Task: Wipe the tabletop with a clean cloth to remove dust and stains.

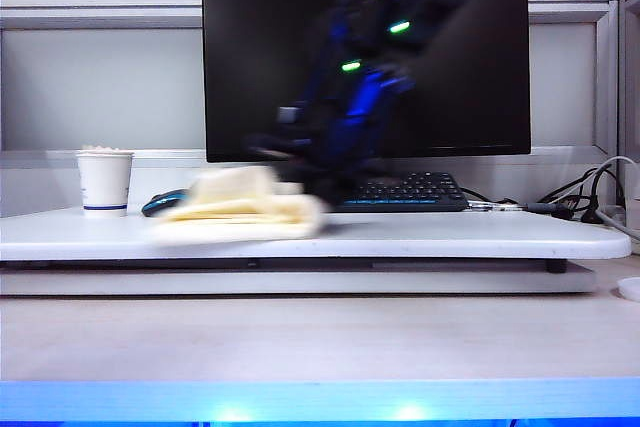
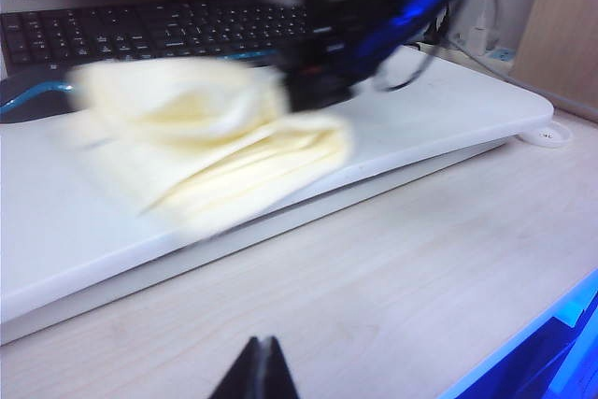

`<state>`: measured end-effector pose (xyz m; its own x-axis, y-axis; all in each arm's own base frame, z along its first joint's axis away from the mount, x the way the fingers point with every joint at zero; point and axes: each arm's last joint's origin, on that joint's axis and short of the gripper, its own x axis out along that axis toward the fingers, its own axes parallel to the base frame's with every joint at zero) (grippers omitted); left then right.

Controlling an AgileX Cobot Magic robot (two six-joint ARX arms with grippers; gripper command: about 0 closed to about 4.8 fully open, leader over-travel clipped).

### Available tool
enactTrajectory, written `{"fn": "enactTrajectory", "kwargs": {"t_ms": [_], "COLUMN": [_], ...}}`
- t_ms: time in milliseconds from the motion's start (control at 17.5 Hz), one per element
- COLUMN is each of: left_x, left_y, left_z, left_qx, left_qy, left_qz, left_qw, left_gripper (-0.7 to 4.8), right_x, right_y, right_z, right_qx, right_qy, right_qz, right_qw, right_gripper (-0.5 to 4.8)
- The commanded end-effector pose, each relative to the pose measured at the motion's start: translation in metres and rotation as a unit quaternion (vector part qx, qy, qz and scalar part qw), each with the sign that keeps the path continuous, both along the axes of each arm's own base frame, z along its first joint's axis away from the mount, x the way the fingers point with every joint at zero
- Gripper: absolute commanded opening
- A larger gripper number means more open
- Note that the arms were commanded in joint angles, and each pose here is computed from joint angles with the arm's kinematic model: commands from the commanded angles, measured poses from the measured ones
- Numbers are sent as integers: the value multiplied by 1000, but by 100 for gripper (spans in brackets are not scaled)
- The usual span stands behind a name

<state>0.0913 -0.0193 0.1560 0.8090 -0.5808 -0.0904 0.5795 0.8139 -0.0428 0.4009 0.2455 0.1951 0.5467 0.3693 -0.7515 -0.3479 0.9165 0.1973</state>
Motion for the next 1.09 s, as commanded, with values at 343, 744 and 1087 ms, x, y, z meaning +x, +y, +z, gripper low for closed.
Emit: {"fn": "enactTrajectory", "kwargs": {"t_ms": [343, 744, 1087], "left_x": [0, 0, 0], "left_y": [0, 0, 0], "left_z": [-1, -1, -1], "left_qx": [-1, -1, -4], "left_qy": [3, 3, 5], "left_qz": [3, 2, 2], "left_qw": [1000, 1000, 1000], "left_gripper": [-4, -4, -4], "right_x": [-35, -59, -62], "right_y": [-143, -165, -25], "right_z": [-3, 11, -35], "right_qx": [-126, -145, -108], "right_qy": [48, -15, -10], "right_qz": [-120, -120, 19], "right_qw": [984, 982, 994], "right_gripper": [-9, -9, -9]}}
